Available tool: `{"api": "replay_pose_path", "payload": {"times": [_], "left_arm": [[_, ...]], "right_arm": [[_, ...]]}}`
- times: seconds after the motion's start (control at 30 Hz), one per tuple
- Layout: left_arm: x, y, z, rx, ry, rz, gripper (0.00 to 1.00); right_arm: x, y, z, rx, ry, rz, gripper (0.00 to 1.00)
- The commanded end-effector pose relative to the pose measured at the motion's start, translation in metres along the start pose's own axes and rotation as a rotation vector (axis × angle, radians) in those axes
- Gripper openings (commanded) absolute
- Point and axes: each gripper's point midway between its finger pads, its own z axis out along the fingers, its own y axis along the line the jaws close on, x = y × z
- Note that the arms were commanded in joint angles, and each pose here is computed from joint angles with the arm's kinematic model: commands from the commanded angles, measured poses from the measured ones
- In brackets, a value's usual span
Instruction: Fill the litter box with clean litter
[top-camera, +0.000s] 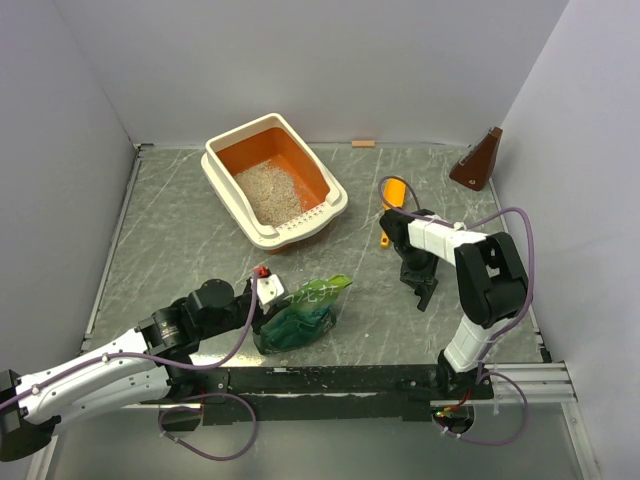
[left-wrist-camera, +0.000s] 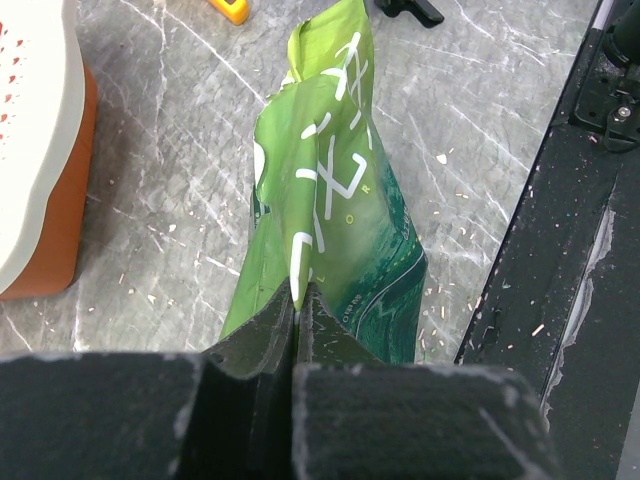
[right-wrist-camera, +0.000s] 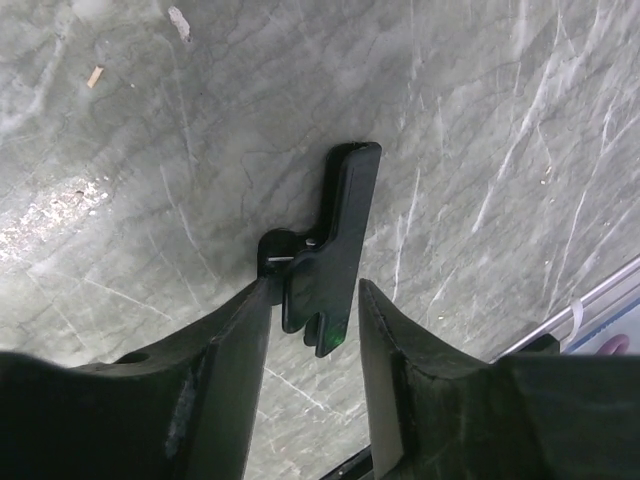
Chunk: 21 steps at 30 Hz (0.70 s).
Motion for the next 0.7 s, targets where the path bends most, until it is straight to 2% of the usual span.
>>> {"api": "replay_pose_path", "payload": {"times": [0.0,0.2,0.23,0.43,0.67], "left_arm": [[-0.027,0.008,-0.003,-0.039,-0.072,-0.004,0.01],[-0.027,0.008,-0.003,-0.039,-0.075,-0.006,0.01],[-0.026,0.008,-0.003,-0.039,-0.074,-0.006,0.01],[-0.028,0.008,-0.004,-0.039,-0.078,-0.004,0.01],[-0.029,0.009,-0.002,-0.039,-0.067,0.009,0.01]], "right_arm": [[-0.005,-0.003,0.000,0.031,-0.015,0.010,0.40],[-0.004,-0.003,0.001,0.028,-0.016,0.015,0.03],[-0.004,-0.003,0.000,0.027,-0.017,0.014,0.00],[-0.008,-0.002,-0.006,0.004,-0.035,0.020,0.00],[-0.032,-0.006,-0.051,-0.085,-0.147,0.021,0.00]]}}
